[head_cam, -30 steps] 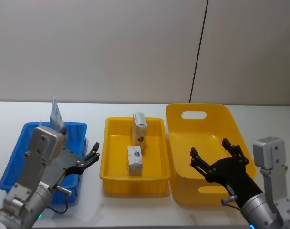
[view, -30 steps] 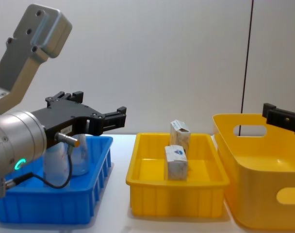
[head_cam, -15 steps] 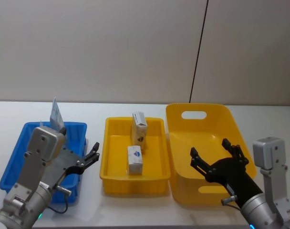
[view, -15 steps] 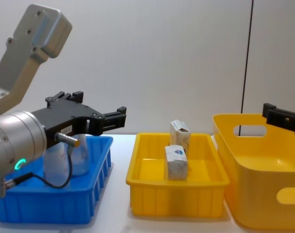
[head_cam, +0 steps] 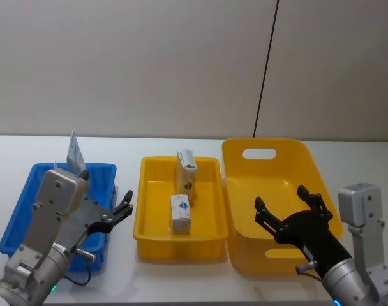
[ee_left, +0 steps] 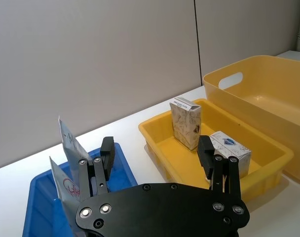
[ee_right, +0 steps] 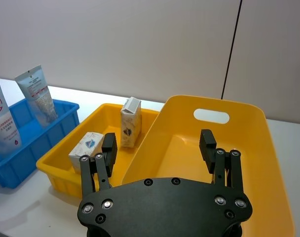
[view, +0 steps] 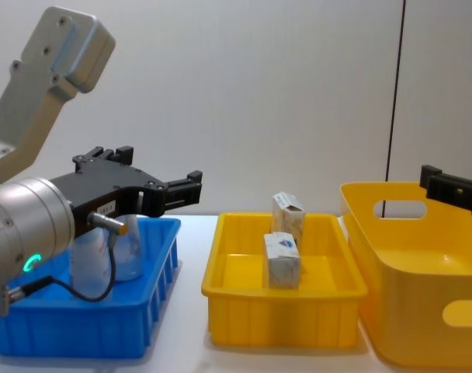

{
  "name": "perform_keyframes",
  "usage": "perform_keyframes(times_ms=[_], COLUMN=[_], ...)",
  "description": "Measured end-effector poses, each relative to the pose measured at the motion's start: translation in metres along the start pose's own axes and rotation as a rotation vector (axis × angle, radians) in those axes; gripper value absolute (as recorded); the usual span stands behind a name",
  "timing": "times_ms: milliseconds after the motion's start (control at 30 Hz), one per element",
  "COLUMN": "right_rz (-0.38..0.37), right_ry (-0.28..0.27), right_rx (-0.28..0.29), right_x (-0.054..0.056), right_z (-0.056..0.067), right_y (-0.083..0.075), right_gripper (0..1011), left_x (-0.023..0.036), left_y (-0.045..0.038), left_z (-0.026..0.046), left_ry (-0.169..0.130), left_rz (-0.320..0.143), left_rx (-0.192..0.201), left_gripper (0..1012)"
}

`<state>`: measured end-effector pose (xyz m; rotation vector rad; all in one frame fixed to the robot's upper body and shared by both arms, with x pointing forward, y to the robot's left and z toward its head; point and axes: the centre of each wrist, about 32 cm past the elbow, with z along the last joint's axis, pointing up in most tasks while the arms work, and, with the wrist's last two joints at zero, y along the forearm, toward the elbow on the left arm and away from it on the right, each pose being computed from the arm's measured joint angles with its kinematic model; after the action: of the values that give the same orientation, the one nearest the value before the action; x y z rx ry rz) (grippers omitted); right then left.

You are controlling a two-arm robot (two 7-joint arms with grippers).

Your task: Bimanual collaborative sorting of washing and personal care products

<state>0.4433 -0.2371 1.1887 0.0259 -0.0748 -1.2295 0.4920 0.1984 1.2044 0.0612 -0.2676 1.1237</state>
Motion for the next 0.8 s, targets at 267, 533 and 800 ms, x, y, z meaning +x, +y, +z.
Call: perform_keyframes(times_ms=[267,533,800], right_rz=[0.0,0.0,0.0], right_ry=[0.0,0.0,0.0], right_rx=[0.0,0.0,0.0], right_x=[0.0,0.0,0.0], right_z=[0.0,0.0,0.0], right_y=[0.0,0.0,0.0], right_gripper=[1004,1004,1004], left_x=[0.0,0.0,0.0007], left_y=[0.0,0.0,0.0003], left_z=[0.0,0.0,0.002], left_ry=[0.0,0.0,-0.002], left_rz=[0.0,0.0,0.002], left_rx=[0.0,0.0,-0.005], left_gripper=[1001,1001,1001])
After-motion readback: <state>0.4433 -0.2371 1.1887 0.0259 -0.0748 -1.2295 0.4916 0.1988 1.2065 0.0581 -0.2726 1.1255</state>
